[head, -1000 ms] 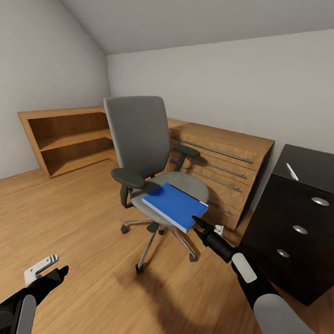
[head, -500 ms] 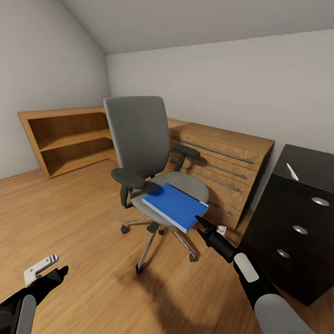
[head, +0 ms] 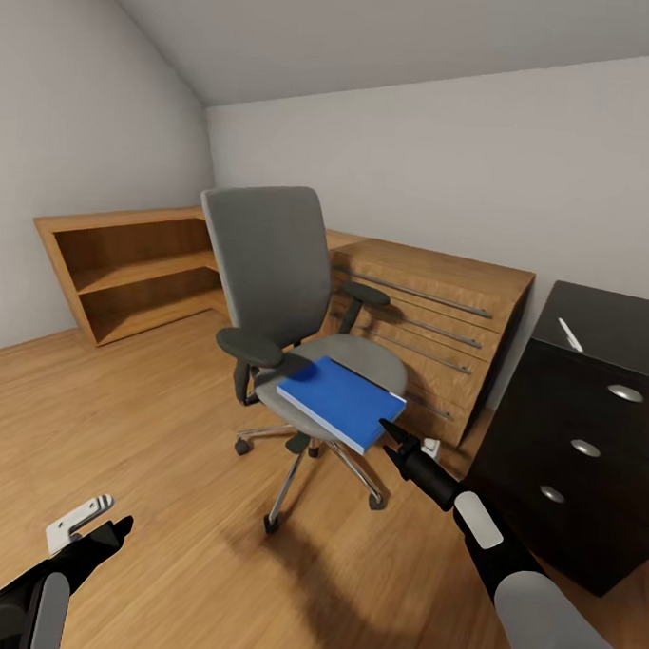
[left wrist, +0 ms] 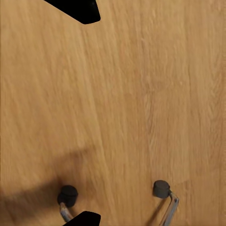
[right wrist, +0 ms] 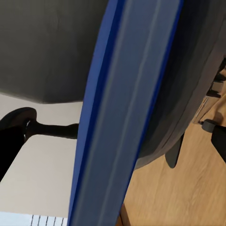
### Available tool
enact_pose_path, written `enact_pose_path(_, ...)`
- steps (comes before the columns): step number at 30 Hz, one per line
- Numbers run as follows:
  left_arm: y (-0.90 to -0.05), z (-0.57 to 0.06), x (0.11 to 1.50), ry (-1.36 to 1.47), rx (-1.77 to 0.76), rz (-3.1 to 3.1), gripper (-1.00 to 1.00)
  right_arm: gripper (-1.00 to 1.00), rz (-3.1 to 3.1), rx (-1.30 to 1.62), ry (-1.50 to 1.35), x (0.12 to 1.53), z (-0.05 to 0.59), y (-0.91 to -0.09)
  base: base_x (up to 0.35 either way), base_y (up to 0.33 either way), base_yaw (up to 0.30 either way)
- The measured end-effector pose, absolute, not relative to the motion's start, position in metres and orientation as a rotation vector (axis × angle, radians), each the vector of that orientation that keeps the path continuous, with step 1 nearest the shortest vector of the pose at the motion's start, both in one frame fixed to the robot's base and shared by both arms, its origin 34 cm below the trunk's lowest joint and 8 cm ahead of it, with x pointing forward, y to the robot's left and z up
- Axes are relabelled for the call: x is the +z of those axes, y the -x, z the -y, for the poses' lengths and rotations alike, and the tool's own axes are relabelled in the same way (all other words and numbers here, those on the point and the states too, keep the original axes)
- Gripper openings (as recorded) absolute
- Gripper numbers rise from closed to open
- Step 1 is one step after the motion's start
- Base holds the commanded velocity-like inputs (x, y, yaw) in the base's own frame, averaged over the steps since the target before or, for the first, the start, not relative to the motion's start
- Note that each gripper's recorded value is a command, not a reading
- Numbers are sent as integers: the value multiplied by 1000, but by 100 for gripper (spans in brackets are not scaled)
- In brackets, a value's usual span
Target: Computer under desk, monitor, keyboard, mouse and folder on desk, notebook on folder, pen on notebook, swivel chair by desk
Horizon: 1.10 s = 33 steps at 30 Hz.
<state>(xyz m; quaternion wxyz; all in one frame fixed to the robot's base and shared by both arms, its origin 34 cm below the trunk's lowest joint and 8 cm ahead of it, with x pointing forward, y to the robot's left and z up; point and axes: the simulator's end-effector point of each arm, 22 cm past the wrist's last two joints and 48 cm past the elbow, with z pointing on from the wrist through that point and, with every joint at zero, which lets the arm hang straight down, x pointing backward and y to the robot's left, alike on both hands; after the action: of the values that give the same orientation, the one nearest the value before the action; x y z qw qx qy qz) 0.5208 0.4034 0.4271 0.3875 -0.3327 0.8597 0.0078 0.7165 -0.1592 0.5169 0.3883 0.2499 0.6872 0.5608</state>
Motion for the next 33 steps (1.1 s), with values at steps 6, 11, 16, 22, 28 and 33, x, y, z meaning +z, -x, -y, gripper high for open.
enact_pose_path(6,-520,-404,427,849,25,-2189,100,100,-1748,1427,-636,517,159,-717,18,8,0)
enact_pose_path(11,-520,-404,427,850,27,-2189,100,100,-1747,1427,-636,517,159,-717,3,1,0)
enact_pose_path(16,-520,-405,427,850,27,-2189,100,100,-1747,1427,-637,517,159,-717,0,0,0)
enact_pose_path(22,-520,-405,427,850,27,-2189,100,100,-1747,1427,-638,517,160,-717,0,0,0)
enact_pose_path(28,-520,-404,427,849,24,-2188,100,100,-1746,1427,-638,517,160,-717,30,0,0)
enact_pose_path(33,-519,-406,427,854,27,-2187,100,100,-1746,1426,-637,517,160,-717,38,0,0)
